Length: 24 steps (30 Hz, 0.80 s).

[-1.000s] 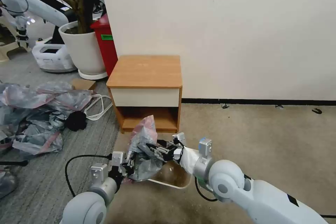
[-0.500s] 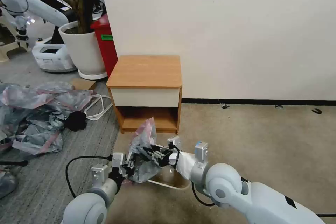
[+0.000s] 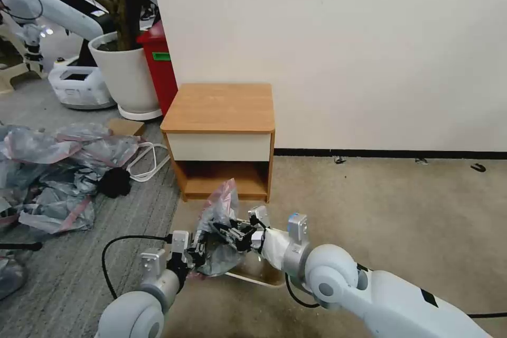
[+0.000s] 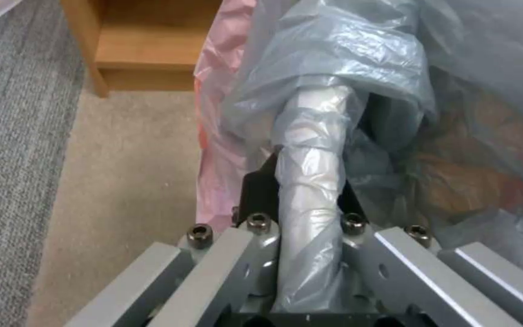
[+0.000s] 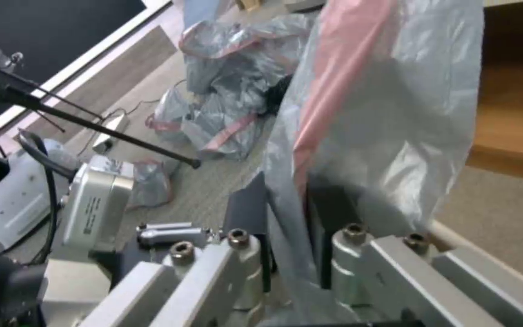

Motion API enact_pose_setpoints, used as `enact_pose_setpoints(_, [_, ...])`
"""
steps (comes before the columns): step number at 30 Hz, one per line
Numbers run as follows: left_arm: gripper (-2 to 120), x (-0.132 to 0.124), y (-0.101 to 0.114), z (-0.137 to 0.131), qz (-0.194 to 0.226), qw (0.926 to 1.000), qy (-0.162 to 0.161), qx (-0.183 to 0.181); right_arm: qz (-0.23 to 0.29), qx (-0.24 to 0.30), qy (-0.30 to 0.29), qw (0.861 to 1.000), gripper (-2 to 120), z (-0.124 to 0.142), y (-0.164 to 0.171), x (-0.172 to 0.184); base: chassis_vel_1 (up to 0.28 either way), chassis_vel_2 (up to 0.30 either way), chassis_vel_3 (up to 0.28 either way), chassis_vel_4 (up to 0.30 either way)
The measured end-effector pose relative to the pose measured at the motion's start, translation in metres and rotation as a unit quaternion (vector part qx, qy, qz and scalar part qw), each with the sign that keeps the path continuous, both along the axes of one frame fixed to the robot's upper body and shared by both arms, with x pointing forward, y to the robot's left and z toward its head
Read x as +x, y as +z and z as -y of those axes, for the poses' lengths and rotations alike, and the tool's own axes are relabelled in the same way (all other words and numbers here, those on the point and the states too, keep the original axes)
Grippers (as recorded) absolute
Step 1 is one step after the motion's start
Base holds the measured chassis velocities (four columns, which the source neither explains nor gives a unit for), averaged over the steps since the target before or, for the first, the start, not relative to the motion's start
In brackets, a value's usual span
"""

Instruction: Pick up the garbage bag from the table and place it over the trash can.

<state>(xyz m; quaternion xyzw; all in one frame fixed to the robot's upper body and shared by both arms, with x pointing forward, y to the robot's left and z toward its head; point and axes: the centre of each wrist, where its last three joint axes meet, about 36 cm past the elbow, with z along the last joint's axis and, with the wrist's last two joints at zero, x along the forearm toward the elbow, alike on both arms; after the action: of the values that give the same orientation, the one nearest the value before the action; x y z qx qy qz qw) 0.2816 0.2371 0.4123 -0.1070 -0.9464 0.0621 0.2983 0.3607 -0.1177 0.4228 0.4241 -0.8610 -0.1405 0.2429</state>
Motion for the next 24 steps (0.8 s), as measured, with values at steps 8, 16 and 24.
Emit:
enact_pose_setpoints(8, [5,0.002,-0.001,0.001,0.000,1.0000,0.000,0.000,0.009,0.006,-0.002,1.000,0,-0.002,-0.004,-0.001,0.000,0.000,0.000,0.000])
enact_pose_setpoints(16, [5,0.002,-0.004,0.001,-0.003,1.0000,0.001,-0.001,0.015,0.011,0.003,1.000,0,0.001,-0.005,-0.003,0.000,0.000,0.000,0.000])
enact_pose_setpoints(24, [5,0.001,-0.004,0.000,-0.002,1.0000,0.002,0.002,0.021,0.009,-0.008,1.000,0,0.009,-0.005,-0.003,0.000,0.000,0.000,0.000])
